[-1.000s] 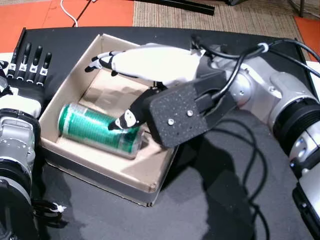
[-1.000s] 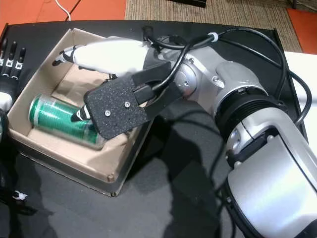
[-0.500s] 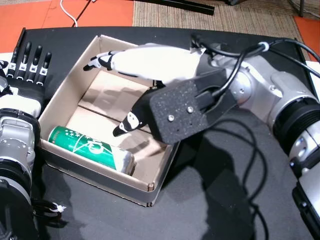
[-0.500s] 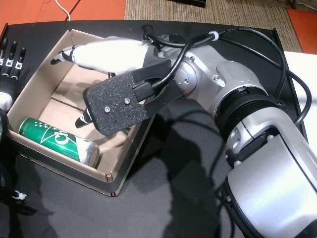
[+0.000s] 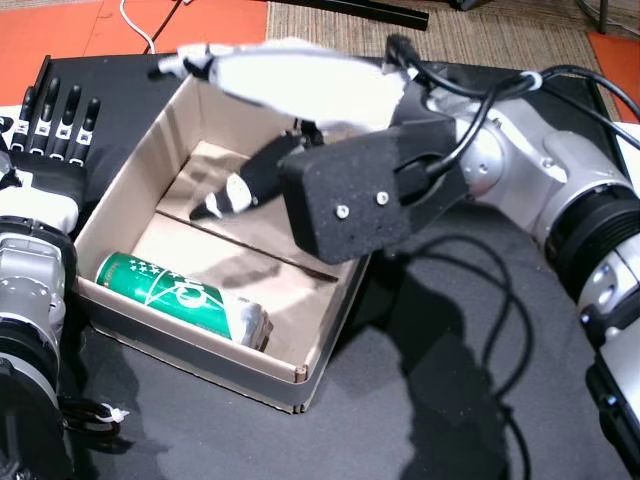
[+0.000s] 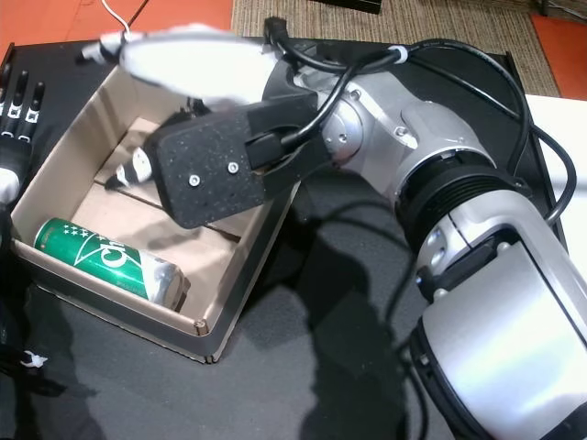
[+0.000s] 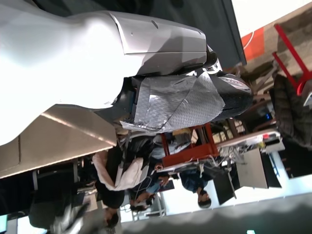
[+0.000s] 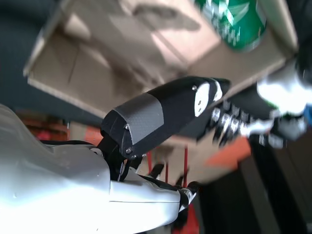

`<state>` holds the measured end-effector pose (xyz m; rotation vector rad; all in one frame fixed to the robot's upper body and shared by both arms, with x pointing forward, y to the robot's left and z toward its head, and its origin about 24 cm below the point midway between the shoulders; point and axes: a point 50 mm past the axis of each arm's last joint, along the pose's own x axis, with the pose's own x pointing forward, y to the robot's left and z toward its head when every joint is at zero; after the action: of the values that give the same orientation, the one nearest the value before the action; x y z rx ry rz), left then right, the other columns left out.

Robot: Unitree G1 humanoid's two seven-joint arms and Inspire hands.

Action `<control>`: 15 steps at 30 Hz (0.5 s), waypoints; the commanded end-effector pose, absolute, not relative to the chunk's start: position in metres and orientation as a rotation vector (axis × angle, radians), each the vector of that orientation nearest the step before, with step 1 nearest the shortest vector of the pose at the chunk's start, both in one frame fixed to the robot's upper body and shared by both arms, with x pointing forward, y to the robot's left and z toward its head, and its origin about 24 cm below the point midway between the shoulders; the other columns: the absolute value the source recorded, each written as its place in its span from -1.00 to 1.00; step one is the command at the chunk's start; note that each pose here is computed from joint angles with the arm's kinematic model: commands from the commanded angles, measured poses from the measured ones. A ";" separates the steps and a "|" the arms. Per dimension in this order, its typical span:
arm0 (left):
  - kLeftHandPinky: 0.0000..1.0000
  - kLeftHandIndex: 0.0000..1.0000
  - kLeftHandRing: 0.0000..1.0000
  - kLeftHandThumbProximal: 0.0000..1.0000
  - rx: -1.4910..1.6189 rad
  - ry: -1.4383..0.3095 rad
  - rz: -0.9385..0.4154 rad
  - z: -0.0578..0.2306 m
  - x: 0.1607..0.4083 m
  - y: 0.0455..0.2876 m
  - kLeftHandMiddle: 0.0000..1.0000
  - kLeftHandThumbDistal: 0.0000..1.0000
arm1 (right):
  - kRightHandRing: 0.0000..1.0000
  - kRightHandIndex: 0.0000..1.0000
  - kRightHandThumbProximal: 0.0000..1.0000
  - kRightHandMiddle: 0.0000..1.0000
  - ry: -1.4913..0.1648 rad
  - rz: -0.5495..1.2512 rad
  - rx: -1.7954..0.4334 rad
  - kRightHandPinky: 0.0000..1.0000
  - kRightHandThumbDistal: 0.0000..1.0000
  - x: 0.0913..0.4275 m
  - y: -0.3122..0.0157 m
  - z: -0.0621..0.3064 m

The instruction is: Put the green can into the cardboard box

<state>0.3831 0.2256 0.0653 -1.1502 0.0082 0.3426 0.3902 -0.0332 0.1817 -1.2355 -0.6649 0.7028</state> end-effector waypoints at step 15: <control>0.78 0.13 0.41 1.00 -1.149 0.003 0.342 0.065 0.380 0.237 0.24 -1.00 | 1.00 0.70 0.00 0.94 -0.997 0.458 -0.964 1.00 1.00 0.387 -0.064 0.262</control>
<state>0.3826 0.2346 0.0691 -1.1441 -0.0115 0.3308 0.3888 -0.0598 0.2490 -1.0051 -0.9434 0.4912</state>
